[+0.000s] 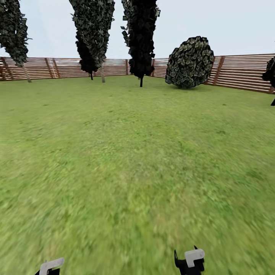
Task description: In the garden, pick up the pesticide atomizer on the floor and spray pesticide onto both trees until each tree trunk is fully covered.
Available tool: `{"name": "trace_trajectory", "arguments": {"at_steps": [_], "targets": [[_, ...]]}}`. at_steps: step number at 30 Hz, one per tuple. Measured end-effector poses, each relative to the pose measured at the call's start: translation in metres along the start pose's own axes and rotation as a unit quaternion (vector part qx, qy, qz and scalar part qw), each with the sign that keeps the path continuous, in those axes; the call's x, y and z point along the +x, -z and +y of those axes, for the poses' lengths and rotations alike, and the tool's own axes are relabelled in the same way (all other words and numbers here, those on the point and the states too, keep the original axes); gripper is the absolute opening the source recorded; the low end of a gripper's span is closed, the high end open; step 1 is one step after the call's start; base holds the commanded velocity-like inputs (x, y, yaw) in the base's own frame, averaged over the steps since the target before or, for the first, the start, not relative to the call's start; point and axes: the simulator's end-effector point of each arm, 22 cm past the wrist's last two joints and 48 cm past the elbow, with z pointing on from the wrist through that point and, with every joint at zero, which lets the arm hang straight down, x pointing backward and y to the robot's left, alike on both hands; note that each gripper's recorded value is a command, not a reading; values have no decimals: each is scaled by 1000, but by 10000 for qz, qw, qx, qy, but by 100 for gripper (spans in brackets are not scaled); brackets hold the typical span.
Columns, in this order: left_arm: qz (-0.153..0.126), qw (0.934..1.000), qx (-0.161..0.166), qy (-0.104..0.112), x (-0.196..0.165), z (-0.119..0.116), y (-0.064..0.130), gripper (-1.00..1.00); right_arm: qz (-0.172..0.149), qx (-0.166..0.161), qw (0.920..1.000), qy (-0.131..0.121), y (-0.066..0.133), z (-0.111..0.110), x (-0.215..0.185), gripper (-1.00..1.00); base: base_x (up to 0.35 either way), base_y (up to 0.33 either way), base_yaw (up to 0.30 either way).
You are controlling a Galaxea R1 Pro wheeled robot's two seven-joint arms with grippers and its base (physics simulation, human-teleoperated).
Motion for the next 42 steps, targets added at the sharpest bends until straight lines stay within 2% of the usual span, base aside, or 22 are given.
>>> {"name": "trace_trajectory", "arguments": {"at_steps": [32,37,42], "targets": [[-5,10000,-12,7,0,1,0,-100,1,0,10000,0,0,0,0,100,0,303,286],[16,9997,-105,201,1,5,0,-100,3,-1,10000,0,0,0,0,100,0,303,286],[20,9997,-117,230,1,6,0,-100,3,-1,10000,0,0,0,0,100,0,303,286]]}}
